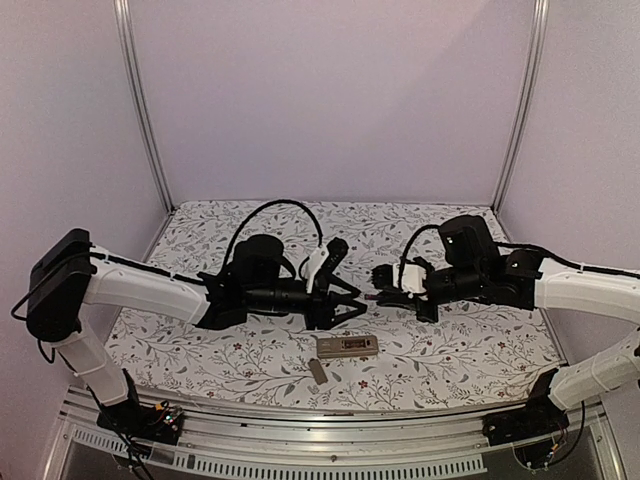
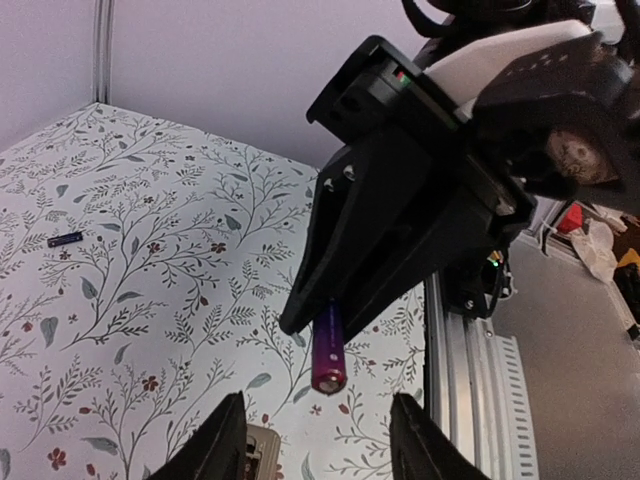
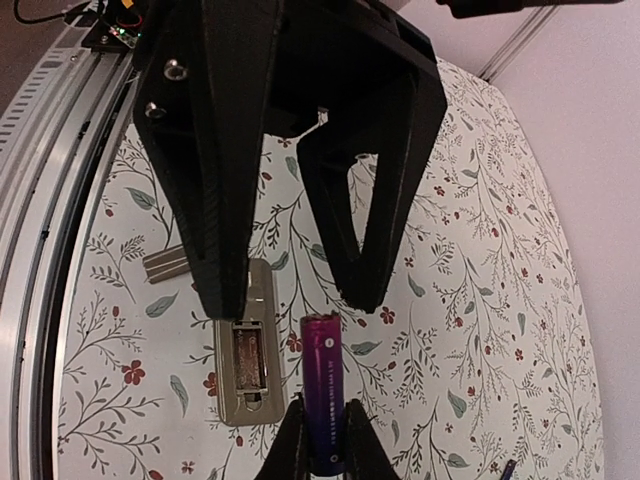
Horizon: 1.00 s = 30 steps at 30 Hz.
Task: Load the batteries into the remote control
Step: Pass from the right arm to the left
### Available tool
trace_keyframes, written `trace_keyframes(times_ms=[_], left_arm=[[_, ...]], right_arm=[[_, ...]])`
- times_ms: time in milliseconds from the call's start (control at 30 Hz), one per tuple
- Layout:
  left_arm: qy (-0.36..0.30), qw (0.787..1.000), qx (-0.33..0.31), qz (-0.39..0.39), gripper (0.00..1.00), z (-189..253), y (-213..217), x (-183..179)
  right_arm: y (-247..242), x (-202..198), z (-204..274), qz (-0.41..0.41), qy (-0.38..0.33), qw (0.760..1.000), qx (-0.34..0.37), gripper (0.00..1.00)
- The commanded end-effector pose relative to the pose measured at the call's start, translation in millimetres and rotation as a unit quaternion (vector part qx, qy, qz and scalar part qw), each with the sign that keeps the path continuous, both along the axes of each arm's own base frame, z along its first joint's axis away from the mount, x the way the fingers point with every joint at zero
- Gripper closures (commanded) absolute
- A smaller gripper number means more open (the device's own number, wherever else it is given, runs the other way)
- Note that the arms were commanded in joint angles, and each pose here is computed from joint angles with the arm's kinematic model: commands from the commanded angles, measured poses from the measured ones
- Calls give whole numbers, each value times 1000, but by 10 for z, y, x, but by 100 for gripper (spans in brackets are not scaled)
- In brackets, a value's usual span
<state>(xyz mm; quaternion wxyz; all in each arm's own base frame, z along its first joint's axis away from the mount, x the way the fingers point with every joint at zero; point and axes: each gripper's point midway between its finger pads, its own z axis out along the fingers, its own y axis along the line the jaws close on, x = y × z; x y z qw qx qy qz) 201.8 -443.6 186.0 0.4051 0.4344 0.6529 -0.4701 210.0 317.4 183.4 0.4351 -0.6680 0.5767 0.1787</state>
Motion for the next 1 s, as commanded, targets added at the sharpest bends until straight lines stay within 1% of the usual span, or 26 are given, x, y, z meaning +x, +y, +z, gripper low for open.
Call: trace_keyframes(times_ms=[0, 133, 367, 567, 633, 667, 800, 833, 933, 967], left_arm=[[11, 1000, -22, -10, 52, 99, -82, -55], [12, 1000, -21, -6, 54, 95, -107, -37], [12, 1000, -19, 2, 68, 89, -112, -4], [12, 1000, -18, 4, 91, 81, -113, 8], [13, 1000, -16, 5, 97, 72, -107, 9], [14, 1000, -17, 5, 99, 78, -107, 5], [15, 1000, -17, 1, 100, 82, -113, -8], [15, 1000, -17, 0, 98, 81, -115, -9], [18, 1000, -14, 1, 88, 65, -120, 1], [19, 1000, -14, 0, 87, 68, -130, -2]], right_arm=[[100, 16, 133, 4, -10, 1000, 16, 100], [132, 7, 116, 6, -9, 1000, 14, 100], [168, -17, 120, 13, -9, 1000, 17, 100], [169, -15, 118, 12, -9, 1000, 17, 100], [169, -19, 119, 13, -9, 1000, 17, 100], [170, -23, 111, 13, -8, 1000, 15, 100], [159, -19, 116, 11, -10, 1000, 14, 100], [159, -18, 112, 11, -10, 1000, 14, 100], [163, -14, 116, 10, -10, 1000, 13, 100], [163, -11, 116, 9, -10, 1000, 13, 100]])
